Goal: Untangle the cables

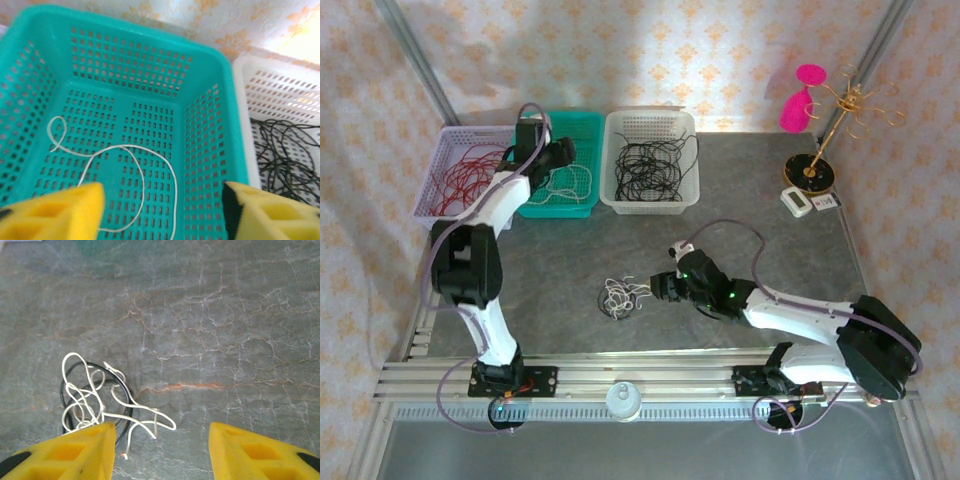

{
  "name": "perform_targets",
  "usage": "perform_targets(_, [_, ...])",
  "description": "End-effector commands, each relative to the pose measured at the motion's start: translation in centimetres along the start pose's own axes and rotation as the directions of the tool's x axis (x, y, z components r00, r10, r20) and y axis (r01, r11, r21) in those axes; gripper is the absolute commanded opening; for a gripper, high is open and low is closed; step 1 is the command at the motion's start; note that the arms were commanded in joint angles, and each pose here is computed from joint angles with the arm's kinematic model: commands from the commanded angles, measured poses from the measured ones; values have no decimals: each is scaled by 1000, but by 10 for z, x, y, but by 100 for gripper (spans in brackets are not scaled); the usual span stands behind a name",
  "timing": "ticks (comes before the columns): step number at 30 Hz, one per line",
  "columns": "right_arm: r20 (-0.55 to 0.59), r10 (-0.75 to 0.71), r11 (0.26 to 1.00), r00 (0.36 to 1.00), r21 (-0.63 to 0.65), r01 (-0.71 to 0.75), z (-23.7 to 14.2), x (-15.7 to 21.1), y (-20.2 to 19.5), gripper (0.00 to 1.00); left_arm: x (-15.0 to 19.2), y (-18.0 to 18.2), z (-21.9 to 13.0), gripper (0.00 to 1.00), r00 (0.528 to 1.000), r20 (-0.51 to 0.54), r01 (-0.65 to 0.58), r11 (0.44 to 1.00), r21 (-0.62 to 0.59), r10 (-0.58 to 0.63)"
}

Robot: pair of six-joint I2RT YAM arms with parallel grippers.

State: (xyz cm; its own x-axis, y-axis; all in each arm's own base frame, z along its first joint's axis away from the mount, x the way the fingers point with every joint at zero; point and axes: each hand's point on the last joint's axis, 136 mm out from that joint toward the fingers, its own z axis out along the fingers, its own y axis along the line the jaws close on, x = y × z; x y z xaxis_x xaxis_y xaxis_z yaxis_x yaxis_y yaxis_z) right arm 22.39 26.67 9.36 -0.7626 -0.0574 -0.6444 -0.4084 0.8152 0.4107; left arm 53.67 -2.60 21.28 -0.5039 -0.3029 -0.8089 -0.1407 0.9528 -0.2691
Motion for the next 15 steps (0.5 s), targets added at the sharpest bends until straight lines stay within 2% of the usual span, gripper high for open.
perform_targets(1, [-34, -55, 998, 998, -14, 54, 3, 2, 7, 52, -19, 0, -65, 75, 995, 95, 24, 1000, -17, -23])
perform_targets(5, [-68, -50, 997, 996, -57, 47, 9, 4, 13, 52, 18, 4, -110, 82, 998, 69, 9, 1000, -25, -7])
perform_targets(10, [-27, -123, 988, 992, -97, 120, 11, -21, 32, 49, 92, -18, -154, 62, 1000, -21, -16, 995, 99, 18])
perform_targets(13, [-67, -152, 976, 986, -170, 139, 22, -28, 54, 49, 132, -24, -170, 62, 997, -78, 31, 985, 171, -18])
perform_targets(15, [-105, -144, 973, 984, -196, 122, 34, -25, 61, 49, 151, -25, -178, 66, 994, -103, 50, 978, 202, -30])
